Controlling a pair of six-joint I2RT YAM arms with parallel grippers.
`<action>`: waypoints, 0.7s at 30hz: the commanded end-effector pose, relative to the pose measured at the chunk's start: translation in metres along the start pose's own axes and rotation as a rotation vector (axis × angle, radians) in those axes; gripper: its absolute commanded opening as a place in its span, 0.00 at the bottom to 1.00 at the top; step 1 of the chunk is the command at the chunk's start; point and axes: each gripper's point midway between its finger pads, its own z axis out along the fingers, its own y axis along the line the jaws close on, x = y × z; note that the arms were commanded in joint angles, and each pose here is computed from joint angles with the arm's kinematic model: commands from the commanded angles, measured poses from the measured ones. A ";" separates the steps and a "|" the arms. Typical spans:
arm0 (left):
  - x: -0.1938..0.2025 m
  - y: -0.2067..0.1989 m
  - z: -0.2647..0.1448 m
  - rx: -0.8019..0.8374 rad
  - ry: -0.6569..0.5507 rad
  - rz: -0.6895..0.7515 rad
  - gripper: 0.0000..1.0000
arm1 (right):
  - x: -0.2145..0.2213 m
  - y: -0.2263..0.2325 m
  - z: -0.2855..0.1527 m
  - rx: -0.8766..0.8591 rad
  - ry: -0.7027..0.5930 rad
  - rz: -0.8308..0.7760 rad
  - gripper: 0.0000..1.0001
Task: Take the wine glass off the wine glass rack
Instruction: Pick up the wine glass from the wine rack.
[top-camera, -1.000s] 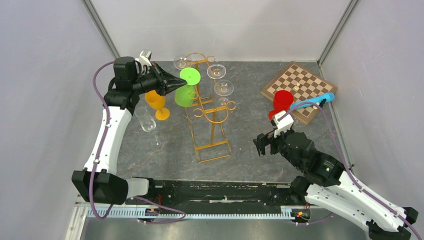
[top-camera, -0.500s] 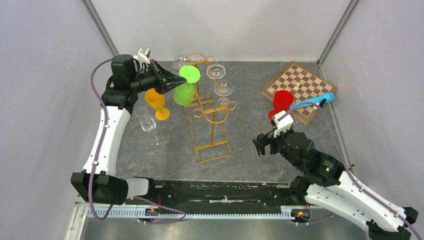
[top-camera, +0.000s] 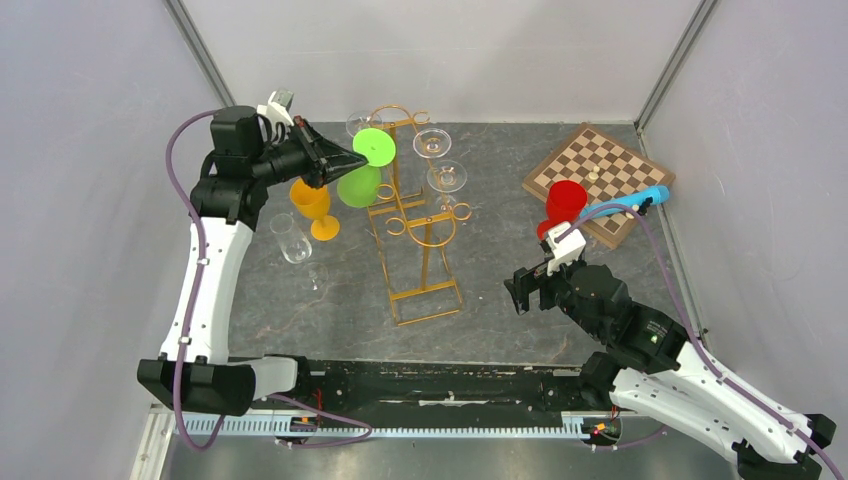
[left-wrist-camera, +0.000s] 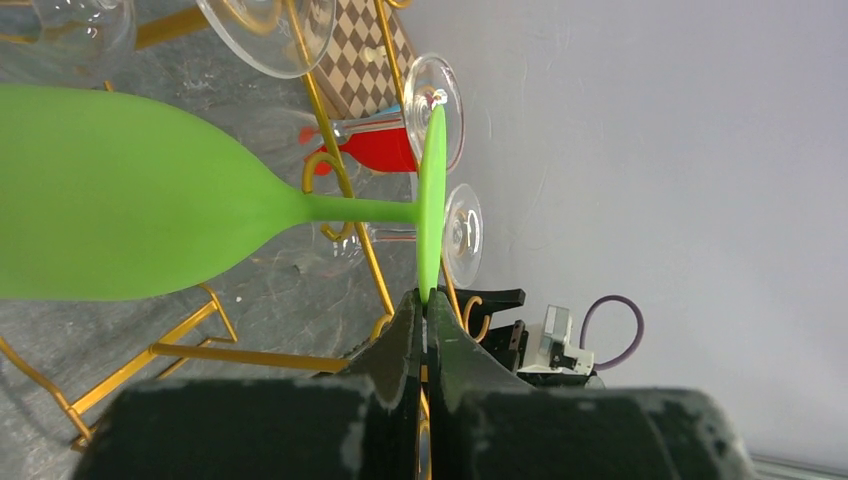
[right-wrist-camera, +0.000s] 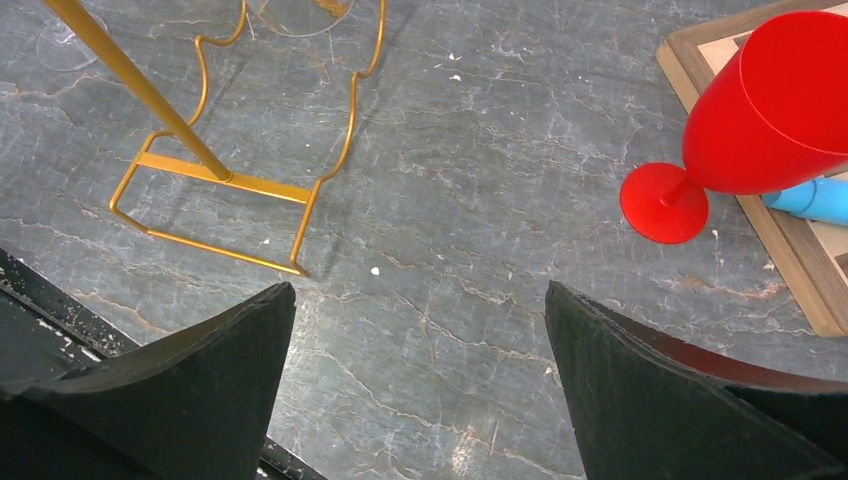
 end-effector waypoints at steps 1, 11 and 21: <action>-0.005 -0.012 -0.013 -0.001 -0.046 0.121 0.02 | -0.008 0.004 0.000 -0.016 -0.025 0.027 0.98; -0.013 -0.002 -0.019 -0.070 -0.083 0.161 0.02 | -0.009 0.005 -0.001 -0.022 -0.018 0.029 0.98; -0.009 -0.009 -0.033 -0.085 -0.105 0.208 0.02 | -0.009 0.009 0.003 -0.029 -0.007 0.026 0.98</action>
